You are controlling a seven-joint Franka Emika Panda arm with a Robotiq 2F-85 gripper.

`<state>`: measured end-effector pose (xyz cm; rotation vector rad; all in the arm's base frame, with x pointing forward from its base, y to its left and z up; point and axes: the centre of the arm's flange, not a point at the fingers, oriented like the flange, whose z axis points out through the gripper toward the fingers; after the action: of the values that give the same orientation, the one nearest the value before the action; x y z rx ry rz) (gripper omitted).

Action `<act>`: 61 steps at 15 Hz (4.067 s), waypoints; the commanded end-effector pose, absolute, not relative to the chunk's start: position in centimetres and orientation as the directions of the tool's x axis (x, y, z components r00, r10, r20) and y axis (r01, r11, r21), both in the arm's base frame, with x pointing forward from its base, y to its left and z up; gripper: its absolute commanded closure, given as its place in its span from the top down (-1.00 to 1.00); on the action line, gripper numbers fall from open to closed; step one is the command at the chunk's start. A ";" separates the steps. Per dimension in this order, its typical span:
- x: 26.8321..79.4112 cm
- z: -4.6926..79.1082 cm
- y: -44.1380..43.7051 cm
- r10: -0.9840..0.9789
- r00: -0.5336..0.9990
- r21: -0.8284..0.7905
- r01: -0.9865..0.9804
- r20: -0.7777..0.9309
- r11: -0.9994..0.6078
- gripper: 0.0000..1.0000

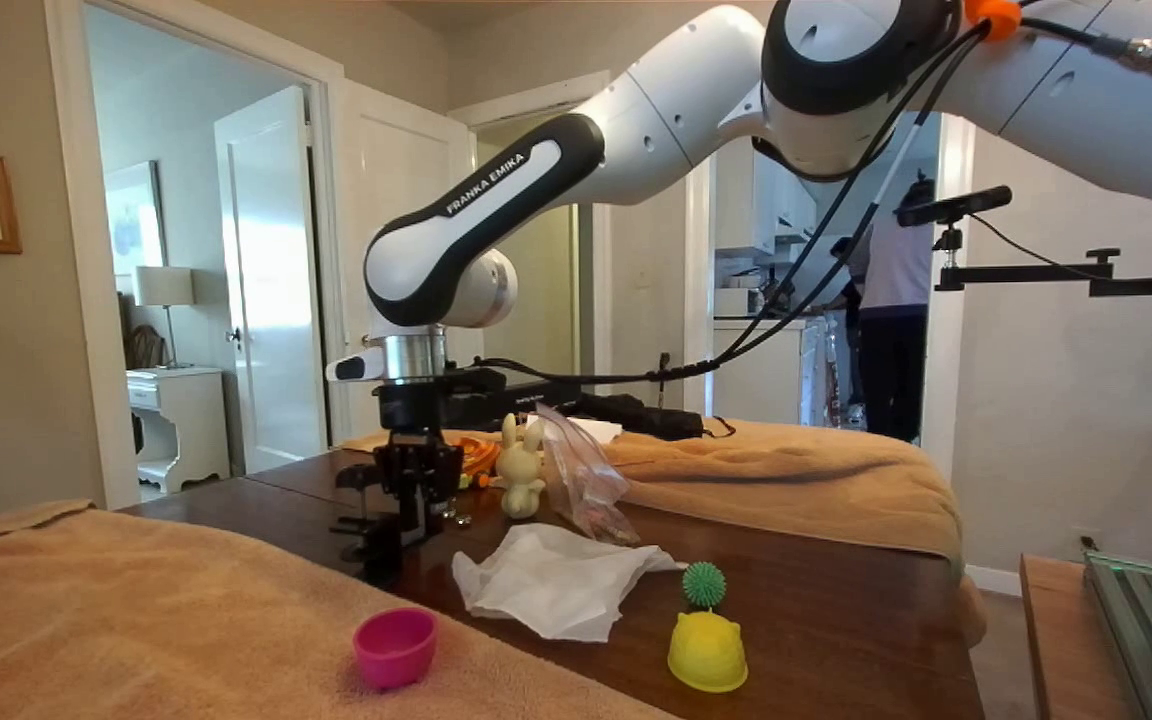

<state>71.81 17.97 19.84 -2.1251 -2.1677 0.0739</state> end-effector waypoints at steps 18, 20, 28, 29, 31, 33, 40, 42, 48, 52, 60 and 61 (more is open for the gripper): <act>75.4 18.2 17.4 0.995 -0.064 -0.081 0.994 0.074 0.070 1.00; 75.6 20.1 18.3 0.997 -0.021 -0.052 0.998 0.078 0.025 1.00; 78.4 30.2 20.7 0.932 0.338 0.115 0.929 0.131 -0.353 1.00; 78.7 30.7 20.8 0.914 0.383 0.131 0.908 0.130 -0.399 1.00; 79.2 31.3 20.6 0.871 0.475 0.152 0.858 0.127 -0.490 1.00; 79.6 31.6 20.4 0.818 0.563 0.166 0.800 0.121 -0.576 1.00; 79.5 31.7 19.7 0.551 0.824 0.175 0.528 0.130 -0.831 1.00; 79.3 31.8 19.7 0.456 0.878 0.170 0.432 0.145 -0.886 1.00; 78.8 31.9 19.8 0.295 0.941 0.133 0.275 0.166 -0.952 1.00; 78.0 32.1 19.8 0.227 0.961 0.115 0.210 0.159 -0.971 1.00; 74.2 37.5 20.8 0.236 0.951 0.121 0.215 0.199 -0.969 1.00; 73.6 38.3 20.7 0.221 0.954 0.127 0.198 0.201 -0.972 1.00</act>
<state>77.39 21.05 35.97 -3.1862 -0.4071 -0.3709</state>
